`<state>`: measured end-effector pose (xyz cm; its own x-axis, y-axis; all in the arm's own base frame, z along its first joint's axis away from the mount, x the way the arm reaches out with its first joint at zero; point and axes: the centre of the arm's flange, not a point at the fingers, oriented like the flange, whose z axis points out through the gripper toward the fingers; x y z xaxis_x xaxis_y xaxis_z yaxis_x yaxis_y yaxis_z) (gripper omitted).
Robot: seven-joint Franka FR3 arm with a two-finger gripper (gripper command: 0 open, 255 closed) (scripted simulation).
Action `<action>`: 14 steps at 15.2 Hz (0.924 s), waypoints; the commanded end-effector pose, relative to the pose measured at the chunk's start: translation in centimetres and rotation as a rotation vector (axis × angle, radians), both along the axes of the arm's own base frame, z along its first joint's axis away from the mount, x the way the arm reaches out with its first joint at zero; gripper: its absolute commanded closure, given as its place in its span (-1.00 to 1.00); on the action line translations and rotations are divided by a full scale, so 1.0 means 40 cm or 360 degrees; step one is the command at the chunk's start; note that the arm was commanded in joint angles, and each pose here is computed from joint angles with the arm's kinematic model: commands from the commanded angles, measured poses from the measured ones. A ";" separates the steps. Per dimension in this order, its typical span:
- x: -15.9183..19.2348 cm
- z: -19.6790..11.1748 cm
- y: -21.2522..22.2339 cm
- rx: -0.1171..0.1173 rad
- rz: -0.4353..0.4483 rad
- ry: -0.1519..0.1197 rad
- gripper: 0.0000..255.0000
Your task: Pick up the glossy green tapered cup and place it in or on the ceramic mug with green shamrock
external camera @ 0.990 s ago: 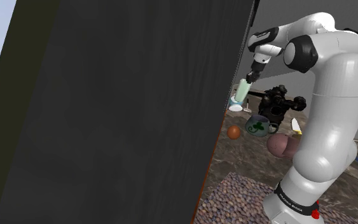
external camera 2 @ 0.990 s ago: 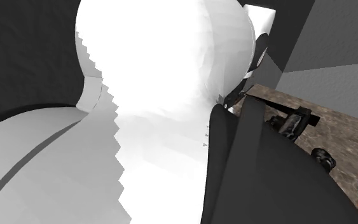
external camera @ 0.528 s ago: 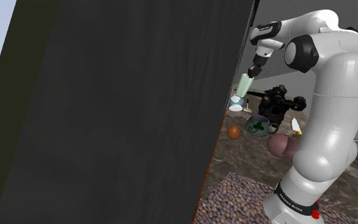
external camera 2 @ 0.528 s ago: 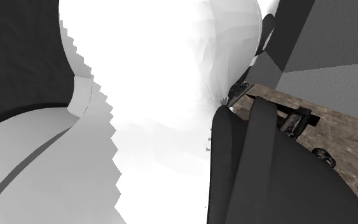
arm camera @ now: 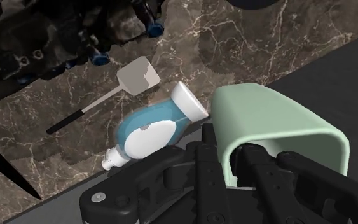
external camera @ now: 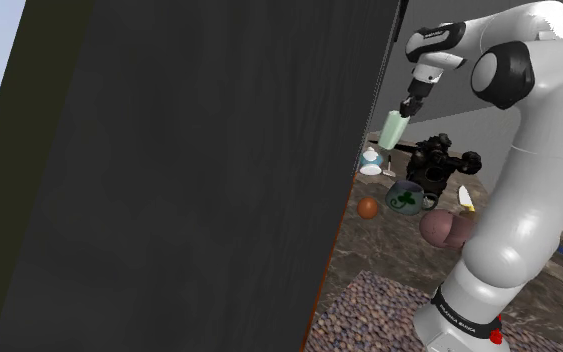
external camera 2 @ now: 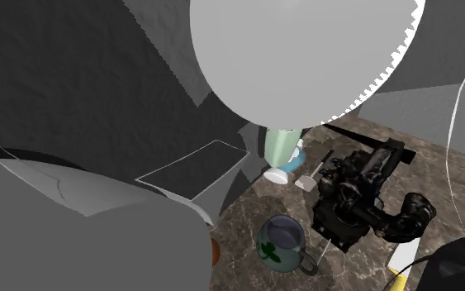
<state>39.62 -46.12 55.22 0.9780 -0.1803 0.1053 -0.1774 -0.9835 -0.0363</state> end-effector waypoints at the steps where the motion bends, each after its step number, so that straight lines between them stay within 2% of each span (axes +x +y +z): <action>1: -0.055 0.014 0.029 0.0000 0.0001 0.0000 1.00; 13: -0.414 0.101 0.202 0.0000 0.0001 0.0000 1.00; 14: -0.414 0.088 0.202 0.0000 0.0001 0.0000 1.00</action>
<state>23.67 -38.45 58.92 0.9779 -0.1806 0.1058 -0.1775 -0.9834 -0.0378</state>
